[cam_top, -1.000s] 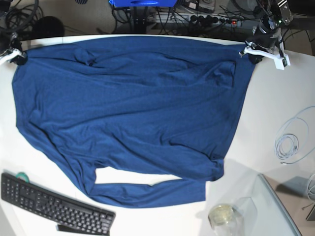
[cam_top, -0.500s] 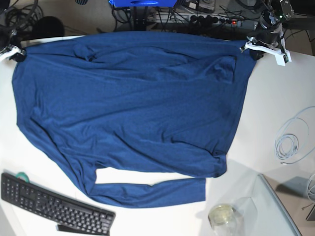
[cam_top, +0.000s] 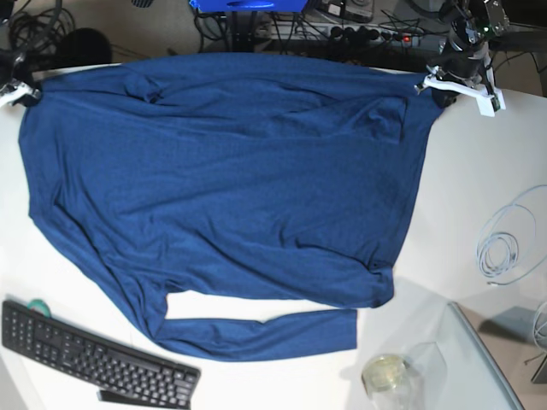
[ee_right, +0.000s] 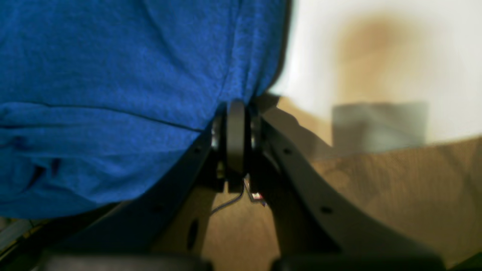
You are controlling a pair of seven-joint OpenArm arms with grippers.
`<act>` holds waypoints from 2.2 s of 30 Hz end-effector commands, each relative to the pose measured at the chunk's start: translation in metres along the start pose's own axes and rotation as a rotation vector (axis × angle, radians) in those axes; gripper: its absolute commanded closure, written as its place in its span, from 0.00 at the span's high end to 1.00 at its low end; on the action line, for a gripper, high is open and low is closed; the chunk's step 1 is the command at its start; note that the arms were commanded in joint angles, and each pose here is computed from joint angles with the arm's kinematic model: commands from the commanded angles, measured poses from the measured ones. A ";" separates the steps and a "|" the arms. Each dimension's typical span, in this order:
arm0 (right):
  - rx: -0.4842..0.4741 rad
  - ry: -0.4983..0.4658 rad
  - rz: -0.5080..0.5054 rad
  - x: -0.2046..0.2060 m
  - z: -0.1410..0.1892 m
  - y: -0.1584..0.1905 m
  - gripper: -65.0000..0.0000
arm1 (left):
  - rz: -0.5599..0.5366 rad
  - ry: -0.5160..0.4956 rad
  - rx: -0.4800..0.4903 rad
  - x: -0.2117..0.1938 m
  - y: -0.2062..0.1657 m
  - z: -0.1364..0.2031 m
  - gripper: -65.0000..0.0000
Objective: Layout the t-shirt on the table in an organized manner, then fold the t-shirt properly
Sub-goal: 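Hold the collar-edge corners with both grippers, keeping the shirt taut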
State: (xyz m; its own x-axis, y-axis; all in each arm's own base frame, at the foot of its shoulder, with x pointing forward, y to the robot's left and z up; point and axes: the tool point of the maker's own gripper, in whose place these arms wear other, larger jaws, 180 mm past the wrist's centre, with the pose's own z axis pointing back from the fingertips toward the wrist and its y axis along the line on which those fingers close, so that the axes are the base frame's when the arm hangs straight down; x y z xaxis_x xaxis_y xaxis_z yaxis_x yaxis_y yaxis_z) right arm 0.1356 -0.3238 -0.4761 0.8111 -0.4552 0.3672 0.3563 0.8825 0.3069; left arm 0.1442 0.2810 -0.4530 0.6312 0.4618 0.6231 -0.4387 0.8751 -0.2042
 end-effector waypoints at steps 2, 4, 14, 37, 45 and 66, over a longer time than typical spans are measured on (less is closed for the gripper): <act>-0.008 -0.050 0.022 0.024 0.008 0.000 0.01 | -0.005 -0.065 -0.023 0.020 -0.009 0.005 0.00; -0.006 -0.039 0.006 0.028 0.005 0.002 0.01 | -0.011 -0.049 -0.029 0.021 -0.012 0.006 0.00; -0.037 0.008 -0.088 0.030 0.004 0.001 0.01 | -0.012 -0.034 -0.071 0.037 -0.034 0.000 0.00; -0.018 0.004 -0.170 0.006 -0.015 -0.003 0.51 | -0.002 0.009 -0.051 0.021 -0.025 -0.004 0.00; -0.024 0.029 -0.184 -0.020 -0.013 -0.005 0.52 | -0.006 0.007 -0.051 0.023 -0.025 -0.004 0.00; 0.020 0.025 -0.098 -0.044 -0.003 0.021 0.52 | -0.008 0.004 -0.051 0.024 -0.025 -0.003 0.00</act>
State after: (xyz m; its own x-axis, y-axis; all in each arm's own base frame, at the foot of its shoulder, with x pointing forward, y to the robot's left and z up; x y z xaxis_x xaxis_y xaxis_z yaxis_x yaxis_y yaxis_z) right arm 0.1101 -0.2765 -0.4918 0.7843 -0.5397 0.3059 0.4201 0.8249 0.3782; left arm 0.1668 0.2669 -0.4447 0.6555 0.4689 0.5920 -0.4138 0.8787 -0.2379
